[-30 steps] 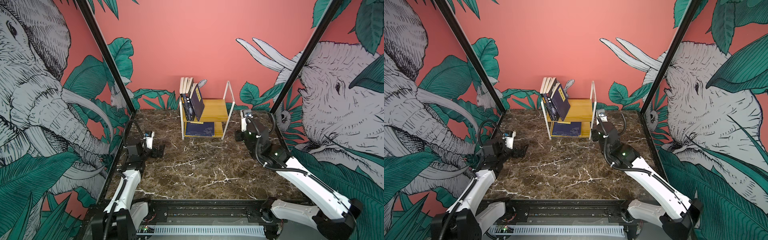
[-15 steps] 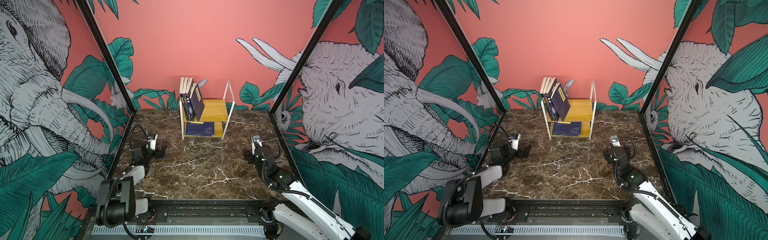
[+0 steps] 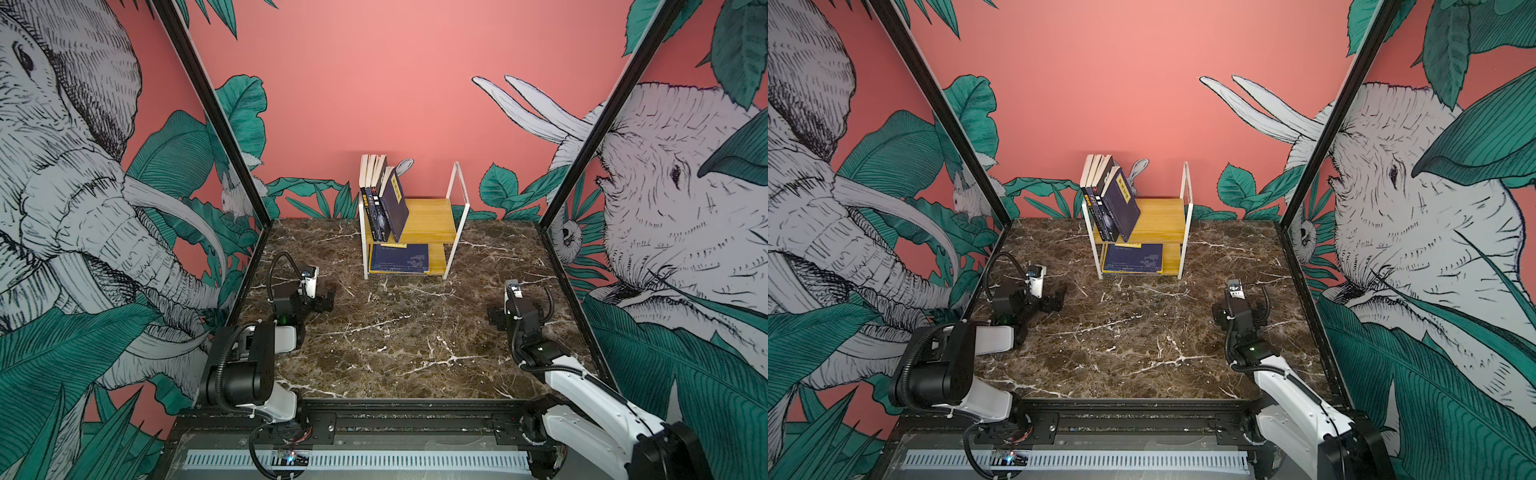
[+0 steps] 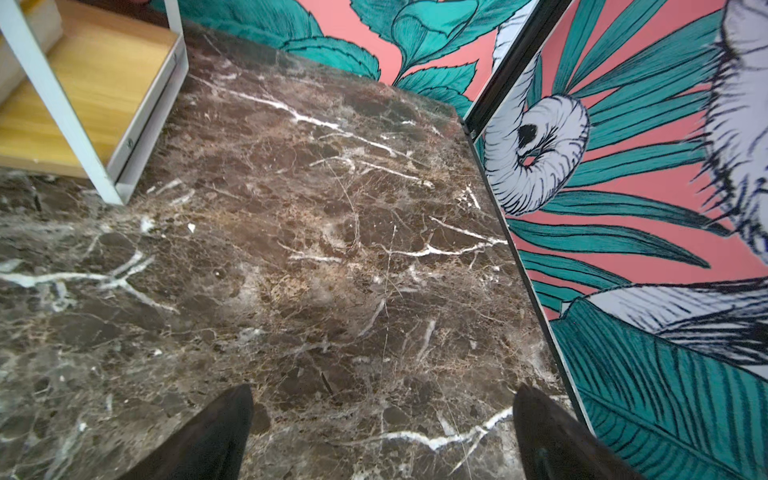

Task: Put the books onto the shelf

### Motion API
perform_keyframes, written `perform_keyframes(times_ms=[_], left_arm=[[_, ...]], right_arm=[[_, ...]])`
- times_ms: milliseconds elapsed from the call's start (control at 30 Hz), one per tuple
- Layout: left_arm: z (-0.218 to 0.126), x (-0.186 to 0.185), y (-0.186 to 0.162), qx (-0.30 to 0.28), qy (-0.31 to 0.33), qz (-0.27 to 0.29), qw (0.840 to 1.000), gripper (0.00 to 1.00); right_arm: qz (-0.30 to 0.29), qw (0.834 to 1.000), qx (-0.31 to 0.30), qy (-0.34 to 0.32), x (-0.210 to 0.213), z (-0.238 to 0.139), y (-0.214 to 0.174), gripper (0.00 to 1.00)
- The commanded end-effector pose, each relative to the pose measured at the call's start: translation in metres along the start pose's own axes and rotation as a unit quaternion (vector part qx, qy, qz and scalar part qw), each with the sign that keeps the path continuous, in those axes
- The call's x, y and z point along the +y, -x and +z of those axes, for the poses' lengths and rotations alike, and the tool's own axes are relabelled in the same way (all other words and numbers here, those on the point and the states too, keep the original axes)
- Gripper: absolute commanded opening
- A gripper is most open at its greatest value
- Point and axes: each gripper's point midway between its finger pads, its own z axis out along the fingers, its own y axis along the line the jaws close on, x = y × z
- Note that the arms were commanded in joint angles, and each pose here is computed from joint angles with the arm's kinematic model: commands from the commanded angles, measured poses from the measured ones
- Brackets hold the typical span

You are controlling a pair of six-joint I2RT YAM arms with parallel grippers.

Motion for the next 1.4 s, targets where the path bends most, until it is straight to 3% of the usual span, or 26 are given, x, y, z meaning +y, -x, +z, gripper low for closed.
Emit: perform_keyframes(times_ms=[0, 33, 100, 300, 733, 833, 967, 1367], left_arm=[[0.0, 0.013, 0.003, -0.023, 0.052, 0.001, 0.998, 1.0], [0.0, 0.017, 0.005, -0.043, 0.063, -0.003, 0.997, 0.99], [-0.001, 0.024, -0.002, -0.008, 0.082, -0.015, 0.997, 1.0], [0.004, 0.025, 0.0, -0.007, 0.094, -0.007, 0.996, 1.0], [0.005, 0.025, -0.001, 0.003, 0.102, -0.005, 0.995, 1.0], [0.005, 0.025, -0.001, 0.005, 0.104, -0.003, 0.995, 1.0], [0.005, 0.025, -0.002, 0.006, 0.105, -0.003, 0.994, 1.0], [0.005, 0.025, -0.002, 0.008, 0.108, 0.0, 0.994, 1.0]], right_arm=[[0.033, 0.997, -0.069, -0.019, -0.009, 0.009, 0.03, 0.99], [0.037, 0.997, -0.068, -0.021, -0.01, 0.012, 0.029, 0.99], [0.047, 0.996, -0.073, -0.02, -0.012, 0.02, 0.028, 0.99], [0.083, 0.992, -0.086, -0.024, -0.02, 0.042, 0.025, 1.0], [0.083, 0.991, -0.1, -0.014, -0.017, 0.088, 0.006, 1.0], [0.1, 0.992, -0.063, -0.037, -0.028, 0.094, 0.001, 1.0], [0.117, 0.989, -0.063, -0.061, -0.038, 0.093, -0.003, 0.99], [0.109, 0.991, -0.067, -0.044, -0.032, 0.095, 0.001, 0.99]])
